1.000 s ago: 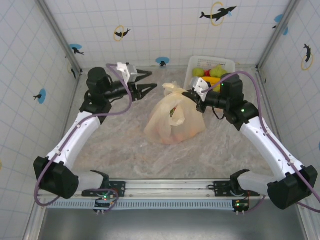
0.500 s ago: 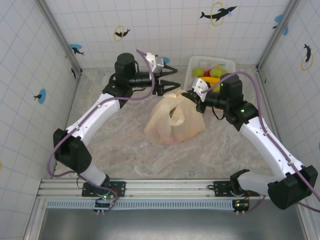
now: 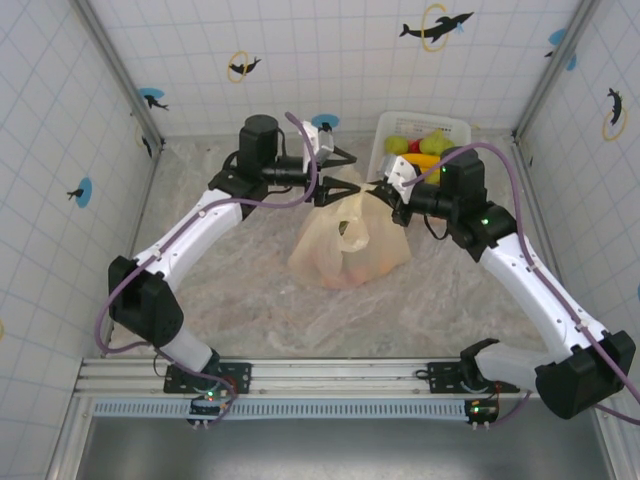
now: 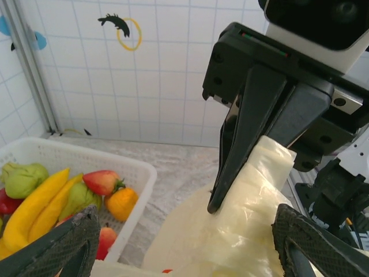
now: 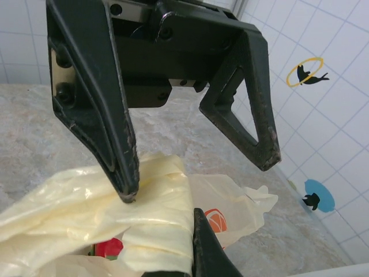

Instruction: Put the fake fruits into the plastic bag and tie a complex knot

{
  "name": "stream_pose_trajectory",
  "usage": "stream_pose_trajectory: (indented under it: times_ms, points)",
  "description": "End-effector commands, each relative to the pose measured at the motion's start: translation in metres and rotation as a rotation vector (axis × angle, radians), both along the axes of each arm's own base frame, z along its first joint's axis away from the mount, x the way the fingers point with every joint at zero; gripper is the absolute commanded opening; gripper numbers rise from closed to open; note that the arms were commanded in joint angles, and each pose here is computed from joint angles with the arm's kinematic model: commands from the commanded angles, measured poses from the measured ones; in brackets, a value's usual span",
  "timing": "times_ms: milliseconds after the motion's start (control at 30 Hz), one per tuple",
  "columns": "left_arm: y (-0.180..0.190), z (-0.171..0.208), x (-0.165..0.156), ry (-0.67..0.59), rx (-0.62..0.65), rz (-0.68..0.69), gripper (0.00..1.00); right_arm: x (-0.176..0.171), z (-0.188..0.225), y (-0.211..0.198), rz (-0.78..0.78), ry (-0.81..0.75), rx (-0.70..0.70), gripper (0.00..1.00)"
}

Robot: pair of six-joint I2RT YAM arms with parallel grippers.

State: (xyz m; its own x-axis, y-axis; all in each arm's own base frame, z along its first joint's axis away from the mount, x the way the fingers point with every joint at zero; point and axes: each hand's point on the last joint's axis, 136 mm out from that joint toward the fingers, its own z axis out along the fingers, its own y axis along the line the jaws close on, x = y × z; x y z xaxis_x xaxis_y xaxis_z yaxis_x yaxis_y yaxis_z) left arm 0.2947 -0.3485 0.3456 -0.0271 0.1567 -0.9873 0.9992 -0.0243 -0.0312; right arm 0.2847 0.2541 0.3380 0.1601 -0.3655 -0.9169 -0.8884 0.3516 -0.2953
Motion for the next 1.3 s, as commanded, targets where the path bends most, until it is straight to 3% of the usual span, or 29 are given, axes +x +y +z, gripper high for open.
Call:
stream_pose_trajectory:
  times_ms: [0,333,533,667,800,1100,1267]
  points:
    - [0.0,-0.004,-0.007,-0.032,0.019,-0.013,0.81,-0.001,0.018,0.003,0.009,-0.05,0.03,0.0]
    - [-0.008,-0.03,0.001,-0.008,0.127,0.038,0.85,-0.002,0.018,0.006,0.013,-0.054,0.026,0.0]
    - [-0.008,-0.043,0.005,0.032,0.185,0.055,0.79,-0.001,0.018,0.006,0.005,-0.061,0.015,0.0]
    - [-0.007,-0.05,0.003,0.062,0.219,0.051,0.67,0.0,0.015,0.005,-0.005,-0.063,-0.006,0.0]
    - [-0.005,-0.052,0.001,0.072,0.24,0.048,0.43,0.003,0.007,0.005,-0.023,-0.061,-0.061,0.0]
    - [0.002,-0.051,-0.002,0.053,0.274,0.063,0.05,0.006,0.005,-0.001,-0.053,-0.069,-0.093,0.0]
    - [0.003,-0.05,-0.003,0.037,0.274,0.067,0.0,0.002,0.01,0.0,-0.036,-0.054,-0.065,0.02]
